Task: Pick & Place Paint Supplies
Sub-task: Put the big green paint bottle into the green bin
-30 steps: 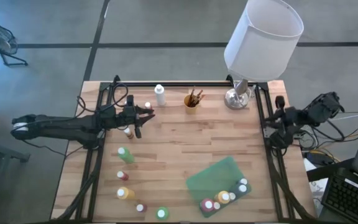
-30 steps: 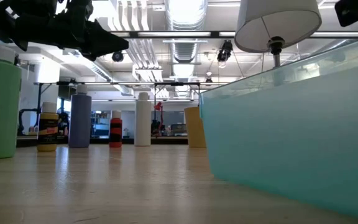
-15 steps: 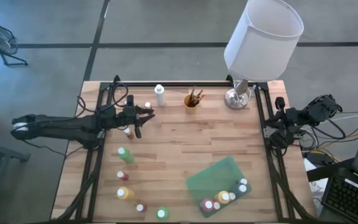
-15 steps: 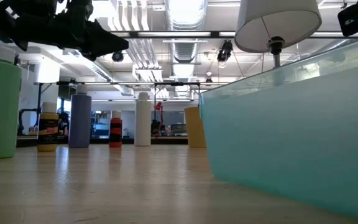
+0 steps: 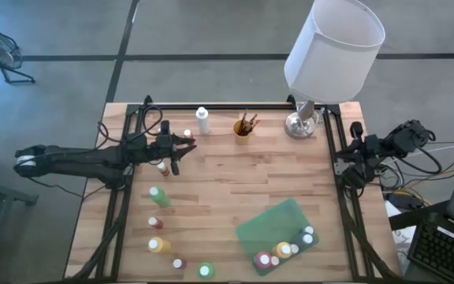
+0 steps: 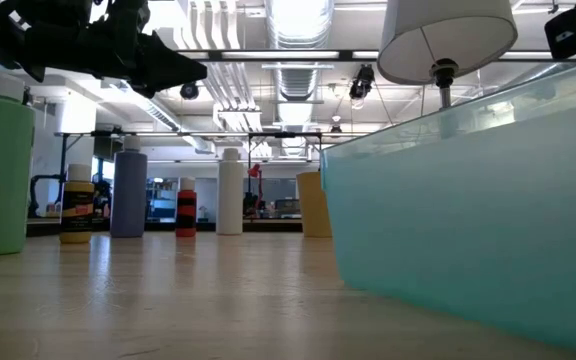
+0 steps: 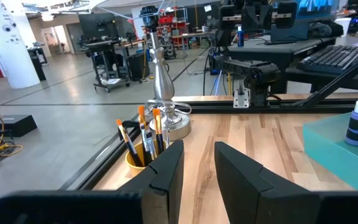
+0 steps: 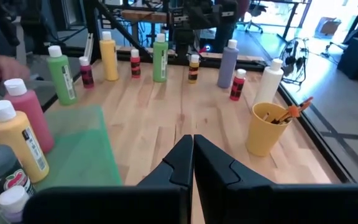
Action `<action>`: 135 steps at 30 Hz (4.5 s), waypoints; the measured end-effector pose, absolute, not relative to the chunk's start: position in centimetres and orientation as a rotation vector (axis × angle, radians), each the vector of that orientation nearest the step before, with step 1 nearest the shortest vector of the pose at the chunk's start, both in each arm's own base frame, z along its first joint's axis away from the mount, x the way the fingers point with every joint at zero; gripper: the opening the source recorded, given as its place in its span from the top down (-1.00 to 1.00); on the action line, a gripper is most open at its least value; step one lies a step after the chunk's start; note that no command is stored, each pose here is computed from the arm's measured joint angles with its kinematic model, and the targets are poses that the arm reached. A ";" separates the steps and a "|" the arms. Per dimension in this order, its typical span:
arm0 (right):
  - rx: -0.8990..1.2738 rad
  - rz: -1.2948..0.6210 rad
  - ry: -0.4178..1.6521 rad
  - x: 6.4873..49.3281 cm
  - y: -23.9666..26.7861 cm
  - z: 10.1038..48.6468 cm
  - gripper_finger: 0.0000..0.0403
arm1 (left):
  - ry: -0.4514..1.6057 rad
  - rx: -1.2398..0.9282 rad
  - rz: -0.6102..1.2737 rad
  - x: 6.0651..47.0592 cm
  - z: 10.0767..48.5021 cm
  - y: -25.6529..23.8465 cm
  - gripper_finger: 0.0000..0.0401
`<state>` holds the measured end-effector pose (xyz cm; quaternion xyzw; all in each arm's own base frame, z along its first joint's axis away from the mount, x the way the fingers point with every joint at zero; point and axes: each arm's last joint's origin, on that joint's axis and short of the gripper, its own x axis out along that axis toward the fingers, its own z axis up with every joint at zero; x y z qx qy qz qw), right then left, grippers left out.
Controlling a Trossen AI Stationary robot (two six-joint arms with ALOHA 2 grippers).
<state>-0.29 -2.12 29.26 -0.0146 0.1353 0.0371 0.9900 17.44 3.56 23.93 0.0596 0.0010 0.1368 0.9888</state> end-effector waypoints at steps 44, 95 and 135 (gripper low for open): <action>-0.029 0.075 0.271 -0.3 -2.1 29.3 0.96 | -0.004 0.110 0.376 17.2 24.1 3.9 0.52; -0.029 0.075 0.271 -0.3 -2.1 29.3 0.96 | 0.610 0.078 -0.158 22.8 36.2 -10.9 0.02; -0.029 0.075 0.271 -0.3 -2.1 29.3 0.96 | 0.930 0.085 -0.489 25.2 28.5 -20.1 -0.28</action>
